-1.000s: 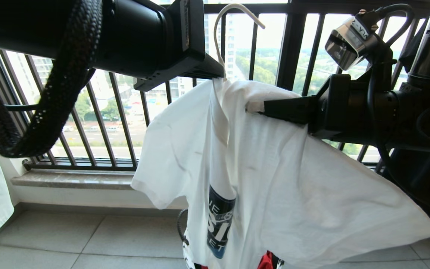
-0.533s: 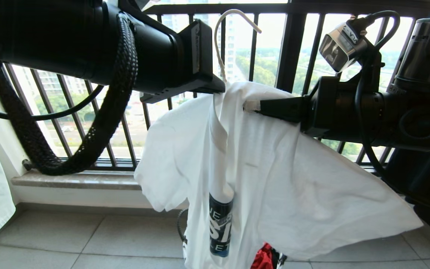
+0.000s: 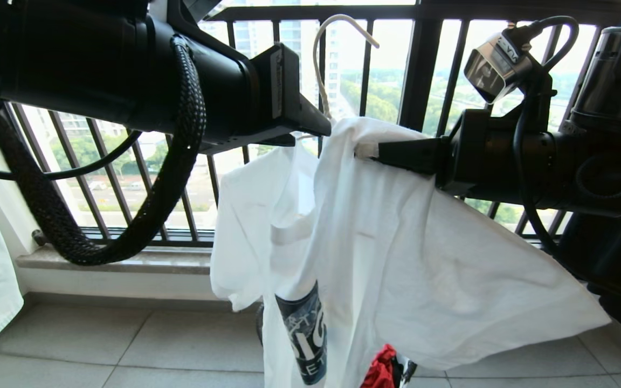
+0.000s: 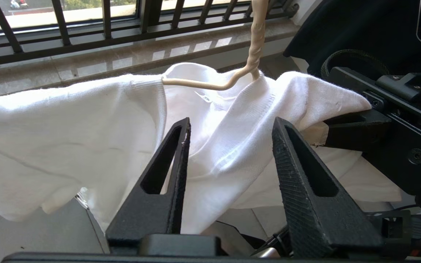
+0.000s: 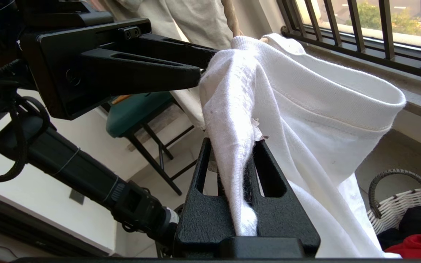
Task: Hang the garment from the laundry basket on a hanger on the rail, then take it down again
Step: Hang the clothes on the clothes rack, then hang the clothes rack on the clothesline
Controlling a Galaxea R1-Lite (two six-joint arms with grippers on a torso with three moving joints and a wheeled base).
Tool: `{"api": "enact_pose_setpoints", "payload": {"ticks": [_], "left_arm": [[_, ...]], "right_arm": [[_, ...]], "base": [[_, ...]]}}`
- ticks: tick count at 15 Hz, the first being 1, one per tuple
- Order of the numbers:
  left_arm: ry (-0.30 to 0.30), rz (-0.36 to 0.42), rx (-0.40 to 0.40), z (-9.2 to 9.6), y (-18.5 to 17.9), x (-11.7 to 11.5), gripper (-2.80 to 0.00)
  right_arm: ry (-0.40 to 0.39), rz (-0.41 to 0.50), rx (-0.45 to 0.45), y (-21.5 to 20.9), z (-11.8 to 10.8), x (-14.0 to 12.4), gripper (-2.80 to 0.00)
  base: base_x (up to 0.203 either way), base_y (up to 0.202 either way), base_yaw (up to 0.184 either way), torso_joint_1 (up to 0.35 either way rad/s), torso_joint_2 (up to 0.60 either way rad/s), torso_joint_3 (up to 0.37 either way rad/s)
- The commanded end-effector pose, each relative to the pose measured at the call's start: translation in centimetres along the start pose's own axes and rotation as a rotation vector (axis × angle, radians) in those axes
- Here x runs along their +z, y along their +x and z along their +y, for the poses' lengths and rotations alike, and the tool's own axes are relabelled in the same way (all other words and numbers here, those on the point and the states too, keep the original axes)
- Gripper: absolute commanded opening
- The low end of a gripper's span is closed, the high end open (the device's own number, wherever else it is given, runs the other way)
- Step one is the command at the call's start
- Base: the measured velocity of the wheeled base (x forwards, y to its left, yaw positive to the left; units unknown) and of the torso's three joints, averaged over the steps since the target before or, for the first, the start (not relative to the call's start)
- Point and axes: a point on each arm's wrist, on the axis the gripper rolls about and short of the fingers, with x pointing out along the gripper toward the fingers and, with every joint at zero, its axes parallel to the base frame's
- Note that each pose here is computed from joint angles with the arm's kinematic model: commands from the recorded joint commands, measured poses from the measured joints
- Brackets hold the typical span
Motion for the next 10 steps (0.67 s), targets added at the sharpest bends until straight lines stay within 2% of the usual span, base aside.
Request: {"api": "enact_pose_setpoints", "payload": {"ticks": [1,4,8,9,10], "left_arm": [[0.001,0.014,0.006,0.1,-0.9,-0.2,0.00],[0.000,0.014,0.016,0.3,-1.9,-0.4,0.00],[-0.001,-0.091,0.057,1.5,-5.7,0.9,0.00],[0.009,-0.105,0.084,2.1,-6.0,1.1,-2.80],[0.023,-0.116,0.134,3.3,-6.0,1.5,-2.80]], "right_arm": [[0.001,0.001,0.003,0.0,0.0,0.0,-2.80],[0.001,-0.001,0.001,0.0,-0.1,0.0,-2.80],[-0.001,-0.005,-0.002,-0.1,-0.1,0.1,-2.80],[-0.001,-0.005,0.000,-0.1,-0.1,0.1,-2.80],[0.001,-0.004,0.000,-0.1,0.0,0.1,-2.80]], "base": [[0.000,0.000,0.000,0.000,0.00,0.000],[0.000,0.000,0.000,0.000,0.00,0.000],[0.000,0.000,0.000,0.000,0.00,0.000],[0.000,0.000,0.000,0.000,0.00,0.000],[0.000,0.000,0.000,0.000,0.00,0.000]]}}
